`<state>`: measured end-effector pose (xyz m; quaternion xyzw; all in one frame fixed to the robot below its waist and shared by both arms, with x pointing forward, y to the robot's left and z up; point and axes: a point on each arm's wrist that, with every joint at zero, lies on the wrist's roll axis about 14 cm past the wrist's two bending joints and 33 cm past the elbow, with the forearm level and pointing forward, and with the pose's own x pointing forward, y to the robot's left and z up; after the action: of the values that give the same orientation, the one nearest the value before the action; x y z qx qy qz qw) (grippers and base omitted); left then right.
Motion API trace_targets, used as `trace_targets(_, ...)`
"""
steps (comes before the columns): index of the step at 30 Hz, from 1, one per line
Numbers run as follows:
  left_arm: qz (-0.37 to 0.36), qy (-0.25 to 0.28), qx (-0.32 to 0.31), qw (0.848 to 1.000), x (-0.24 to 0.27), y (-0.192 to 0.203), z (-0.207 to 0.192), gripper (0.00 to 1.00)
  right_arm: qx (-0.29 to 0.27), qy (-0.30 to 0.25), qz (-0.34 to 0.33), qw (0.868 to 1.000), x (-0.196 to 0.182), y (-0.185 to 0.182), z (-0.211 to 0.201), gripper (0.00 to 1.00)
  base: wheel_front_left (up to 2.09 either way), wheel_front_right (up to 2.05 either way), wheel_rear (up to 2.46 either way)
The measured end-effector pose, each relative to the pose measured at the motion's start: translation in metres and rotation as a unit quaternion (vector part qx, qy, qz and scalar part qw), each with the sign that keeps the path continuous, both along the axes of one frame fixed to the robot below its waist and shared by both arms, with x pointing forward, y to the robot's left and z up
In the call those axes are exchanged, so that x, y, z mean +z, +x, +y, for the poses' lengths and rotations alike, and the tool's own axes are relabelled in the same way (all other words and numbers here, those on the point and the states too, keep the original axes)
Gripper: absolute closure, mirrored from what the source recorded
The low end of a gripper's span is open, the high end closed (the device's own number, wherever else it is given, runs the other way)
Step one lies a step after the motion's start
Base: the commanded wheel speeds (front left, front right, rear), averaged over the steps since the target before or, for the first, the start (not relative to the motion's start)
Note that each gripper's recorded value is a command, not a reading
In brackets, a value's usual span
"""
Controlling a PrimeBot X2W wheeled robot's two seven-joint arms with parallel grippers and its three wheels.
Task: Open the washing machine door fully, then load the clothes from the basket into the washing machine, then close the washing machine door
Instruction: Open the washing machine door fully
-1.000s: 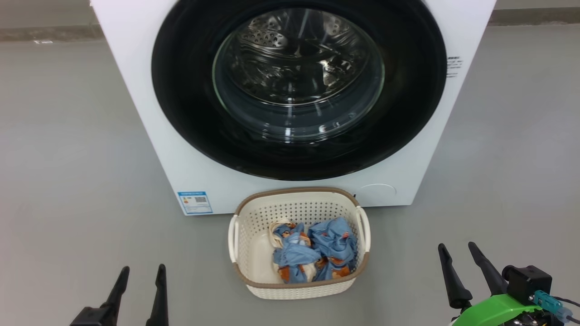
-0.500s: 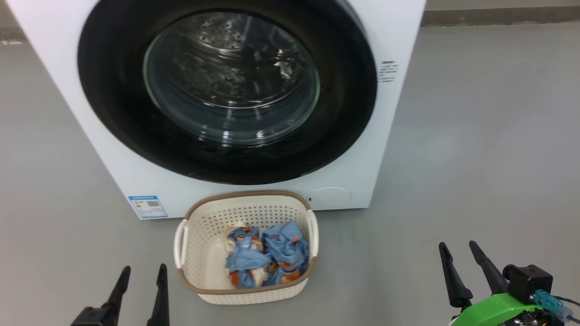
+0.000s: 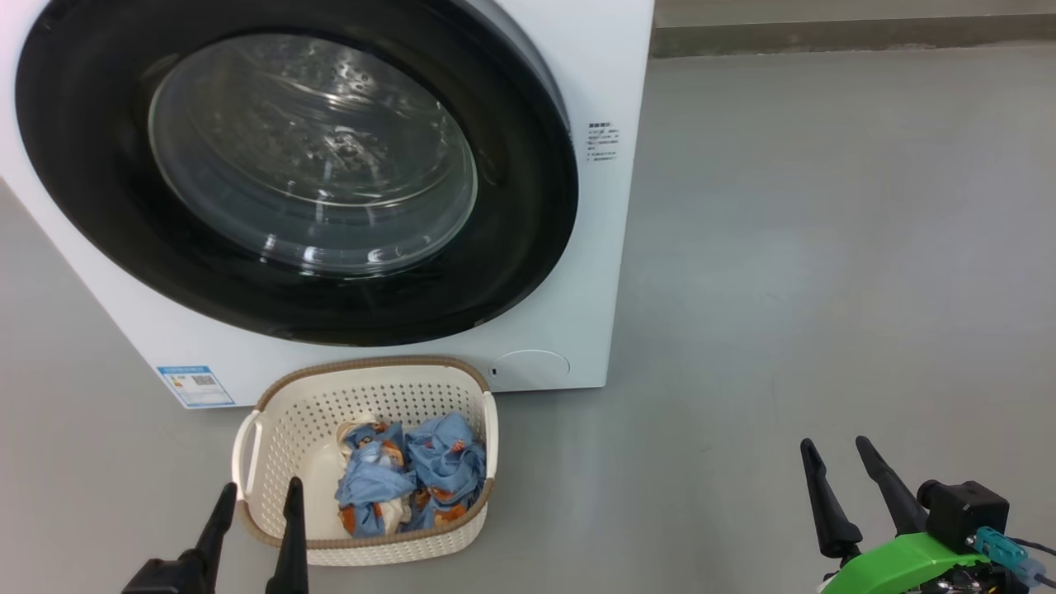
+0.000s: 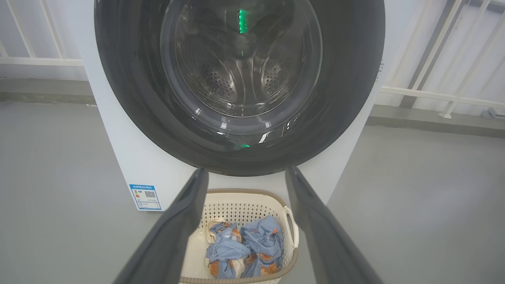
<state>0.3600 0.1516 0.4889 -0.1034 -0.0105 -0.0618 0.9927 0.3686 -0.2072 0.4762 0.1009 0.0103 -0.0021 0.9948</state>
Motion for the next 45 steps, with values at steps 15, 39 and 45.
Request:
trace_targets(15, 0.004, -0.001, 0.001, 1.000, -0.002, -0.001, 0.000, 0.00, 0.004, 0.005, 0.001, 1.000, -0.001, 0.003, 0.005, 0.62, 0.08, 0.08, -0.17)
trace_targets(39, 0.013, -0.022, -0.004, 1.000, -0.008, 0.016, -0.006, 0.00, 0.035, 0.330, -0.194, 0.923, 0.138, 0.088, 0.028, 1.00, 0.00, 0.00, 0.00)
trace_targets(45, 0.009, -0.024, -0.006, 1.000, -0.006, 0.026, -0.008, 0.00, 0.081, 0.411, -0.222, 0.880, 0.180, 0.116, 0.035, 1.00, 0.00, 0.00, 0.00)
